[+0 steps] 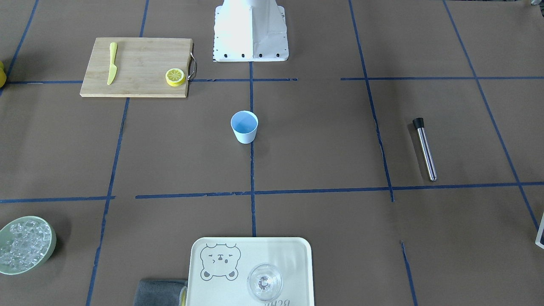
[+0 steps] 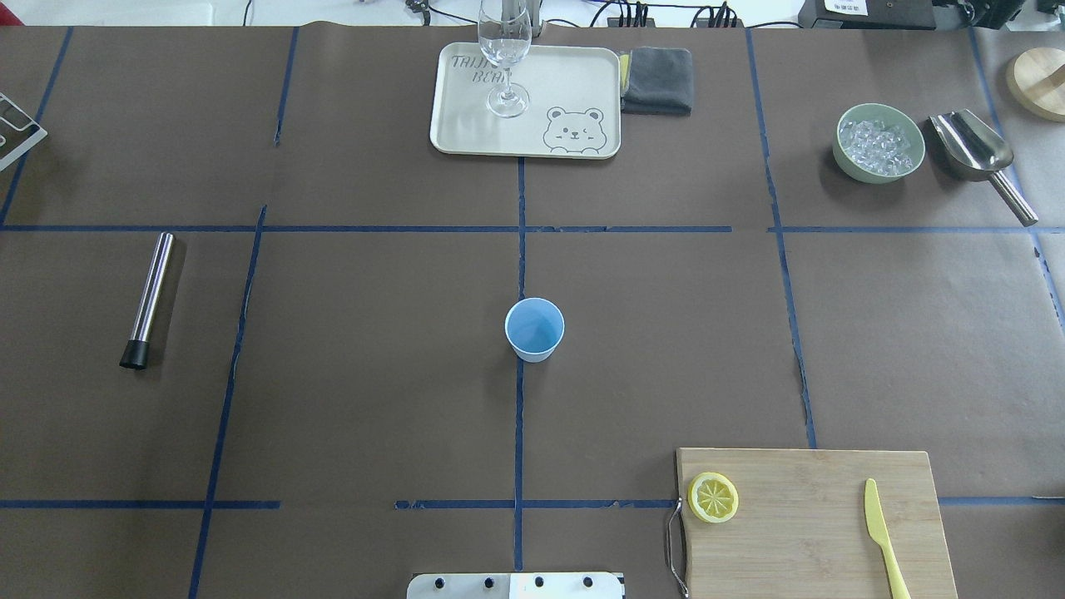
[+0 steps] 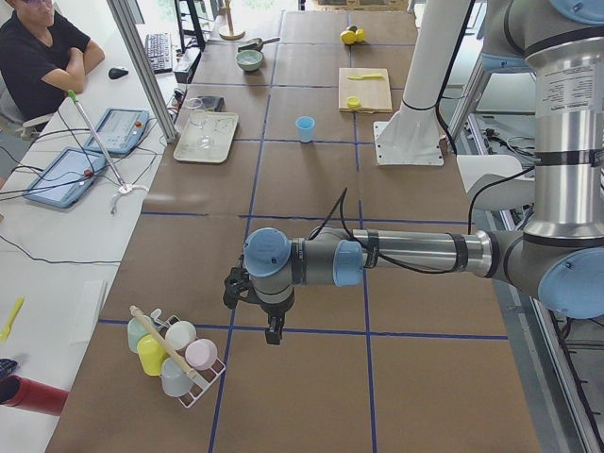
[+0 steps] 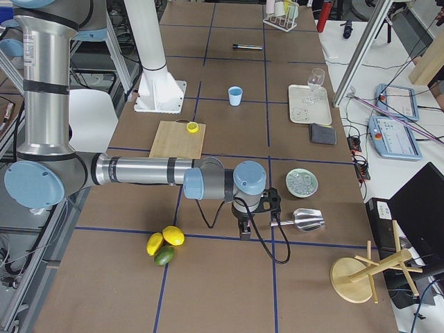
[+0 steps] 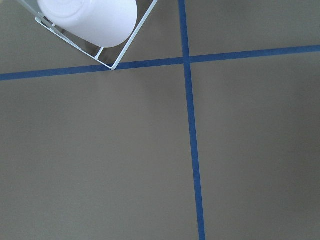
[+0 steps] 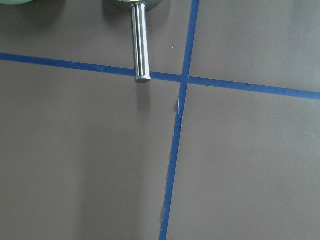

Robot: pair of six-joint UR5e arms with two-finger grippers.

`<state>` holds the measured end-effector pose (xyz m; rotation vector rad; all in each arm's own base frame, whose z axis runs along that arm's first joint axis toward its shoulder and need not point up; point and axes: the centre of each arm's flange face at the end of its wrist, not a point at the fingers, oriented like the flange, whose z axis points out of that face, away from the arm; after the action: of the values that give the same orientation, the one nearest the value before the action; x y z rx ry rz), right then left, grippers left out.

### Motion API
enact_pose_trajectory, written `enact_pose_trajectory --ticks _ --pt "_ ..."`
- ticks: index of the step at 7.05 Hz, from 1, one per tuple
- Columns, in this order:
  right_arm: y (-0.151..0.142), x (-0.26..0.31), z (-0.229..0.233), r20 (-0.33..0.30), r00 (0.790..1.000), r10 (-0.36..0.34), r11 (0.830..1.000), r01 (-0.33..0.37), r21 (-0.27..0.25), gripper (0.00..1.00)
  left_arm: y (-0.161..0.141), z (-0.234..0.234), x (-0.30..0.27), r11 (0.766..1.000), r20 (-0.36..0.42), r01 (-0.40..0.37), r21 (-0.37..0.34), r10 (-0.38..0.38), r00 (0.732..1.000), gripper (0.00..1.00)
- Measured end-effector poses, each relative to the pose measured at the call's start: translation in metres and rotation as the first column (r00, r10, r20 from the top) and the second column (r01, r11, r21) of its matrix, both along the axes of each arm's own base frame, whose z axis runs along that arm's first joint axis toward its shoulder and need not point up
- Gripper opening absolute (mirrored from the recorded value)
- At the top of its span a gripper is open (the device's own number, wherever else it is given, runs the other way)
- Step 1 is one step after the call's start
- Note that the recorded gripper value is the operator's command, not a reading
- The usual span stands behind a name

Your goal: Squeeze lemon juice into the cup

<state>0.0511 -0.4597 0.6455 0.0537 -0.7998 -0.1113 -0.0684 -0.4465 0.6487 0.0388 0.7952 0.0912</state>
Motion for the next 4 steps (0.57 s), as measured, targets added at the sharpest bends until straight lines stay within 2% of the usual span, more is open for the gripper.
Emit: enact_pose_trajectory --ticks 2,4 --pt "0.000 0.000 0.001 0.000 1.000 0.000 1.000 0.000 -0.002 1.00 0.000 -0.001 0.000 1.000 0.000 -0.001 0.004 0.001 1.000 1.00" --pt "-0.013 -0.002 -0.012 0.000 0.999 0.048 0.998 -0.048 -0.029 1.00 -0.001 -0.004 0.000 1.000 0.000 -0.003 0.013 0.003 1.000 1.00"
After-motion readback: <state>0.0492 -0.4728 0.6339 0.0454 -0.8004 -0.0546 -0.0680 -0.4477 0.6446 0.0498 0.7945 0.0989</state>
